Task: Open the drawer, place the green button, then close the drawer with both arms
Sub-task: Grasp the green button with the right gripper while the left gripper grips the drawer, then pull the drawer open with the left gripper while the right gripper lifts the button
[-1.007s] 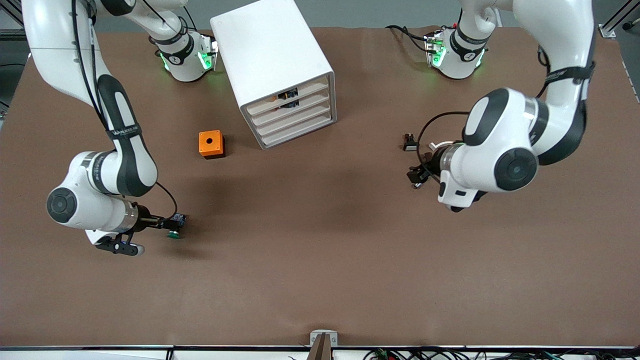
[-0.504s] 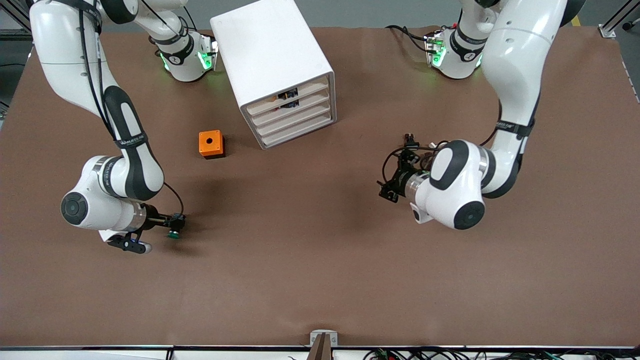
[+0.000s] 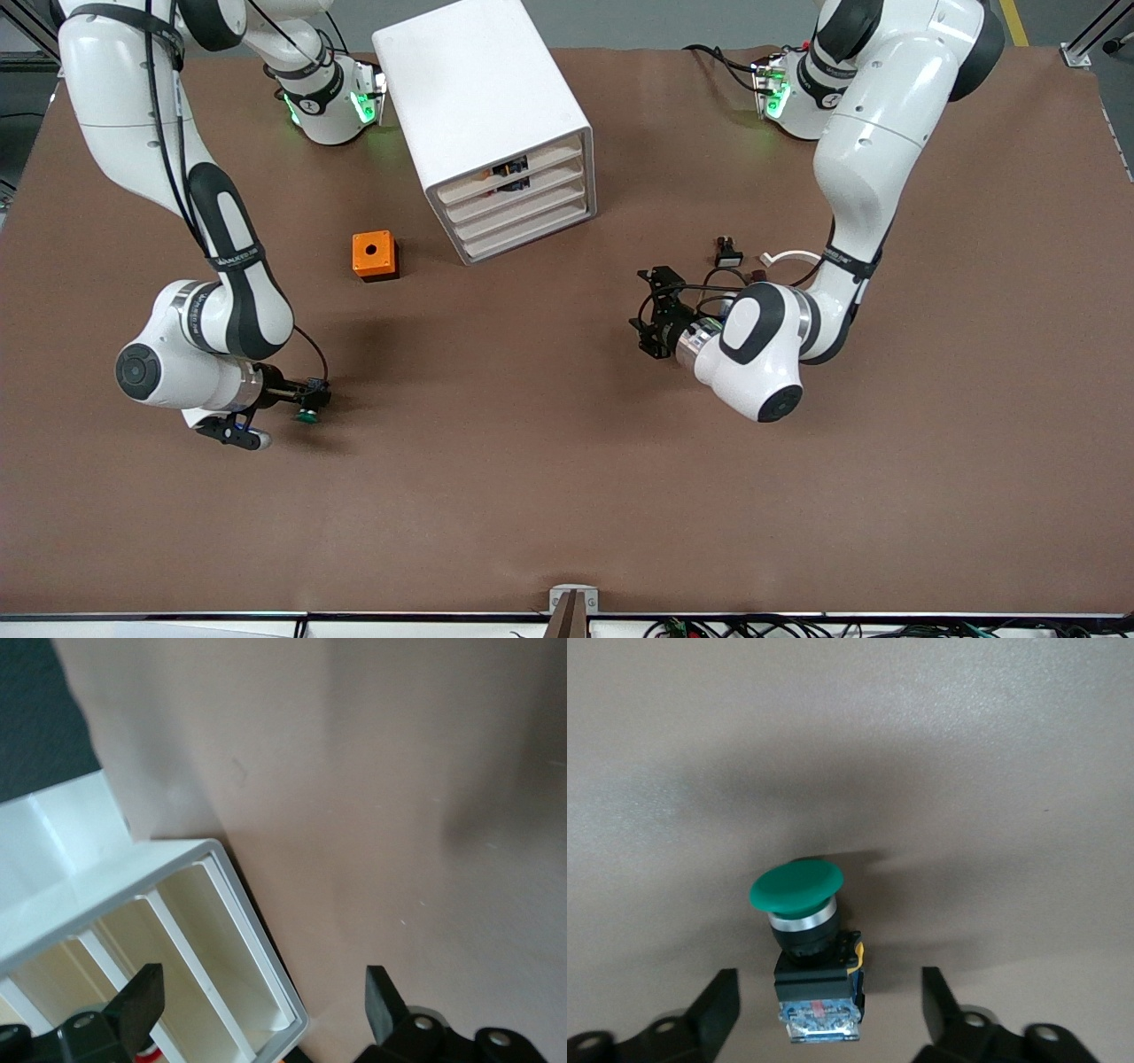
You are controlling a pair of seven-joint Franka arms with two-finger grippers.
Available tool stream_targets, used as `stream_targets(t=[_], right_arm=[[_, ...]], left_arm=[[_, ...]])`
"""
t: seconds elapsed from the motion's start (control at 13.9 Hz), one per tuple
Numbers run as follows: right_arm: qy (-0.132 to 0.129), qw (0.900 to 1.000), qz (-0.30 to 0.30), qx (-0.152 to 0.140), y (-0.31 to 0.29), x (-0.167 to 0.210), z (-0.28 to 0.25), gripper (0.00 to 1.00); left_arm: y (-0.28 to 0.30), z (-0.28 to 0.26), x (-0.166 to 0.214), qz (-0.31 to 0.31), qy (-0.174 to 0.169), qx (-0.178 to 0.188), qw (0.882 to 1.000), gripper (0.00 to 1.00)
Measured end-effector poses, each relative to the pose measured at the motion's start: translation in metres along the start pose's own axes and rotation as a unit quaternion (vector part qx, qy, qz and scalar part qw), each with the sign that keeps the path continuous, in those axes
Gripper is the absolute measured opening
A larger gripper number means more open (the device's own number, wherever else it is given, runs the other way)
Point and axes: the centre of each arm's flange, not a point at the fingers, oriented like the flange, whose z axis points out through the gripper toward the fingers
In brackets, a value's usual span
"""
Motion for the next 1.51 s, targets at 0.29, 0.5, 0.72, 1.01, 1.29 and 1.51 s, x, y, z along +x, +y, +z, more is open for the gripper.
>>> stream_targets(t=[0.29, 0.5, 0.72, 1.01, 1.29, 1.51], right_arm=[[0.001, 1.0, 0.001, 0.003, -0.001, 0.0, -0.001, 0.42], [0.005, 1.0, 0.001, 0.003, -0.001, 0.001, -0.002, 0.4], [0.011, 1.0, 0.001, 0.004, -0.002, 0.003, -0.005, 0.4], [0.002, 1.0, -0.005, 0.008, -0.011, 0.004, -0.013, 0.4], [-0.037, 0.999, 0.008, 0.015, -0.031, 0.001, -0.037, 0.4], [-0.047, 0.999, 0.009, 0.019, -0.045, -0.004, -0.055, 0.4]], left_arm=[[0.009, 0.045, -0.004, -0.056, -0.009, 0.05, 0.997, 1.0], [0.009, 0.078, -0.013, -0.066, -0.024, 0.095, 0.993, 1.0], [-0.003, 0.103, -0.028, -0.067, -0.033, 0.137, 0.988, 1.0], [-0.006, 0.117, -0.034, -0.093, -0.046, 0.166, 0.981, 0.9], [-0.007, 0.143, -0.035, -0.104, -0.036, 0.191, 0.975, 0.61], [-0.015, 0.171, -0.042, -0.105, -0.02, 0.209, 0.972, 0.6]])
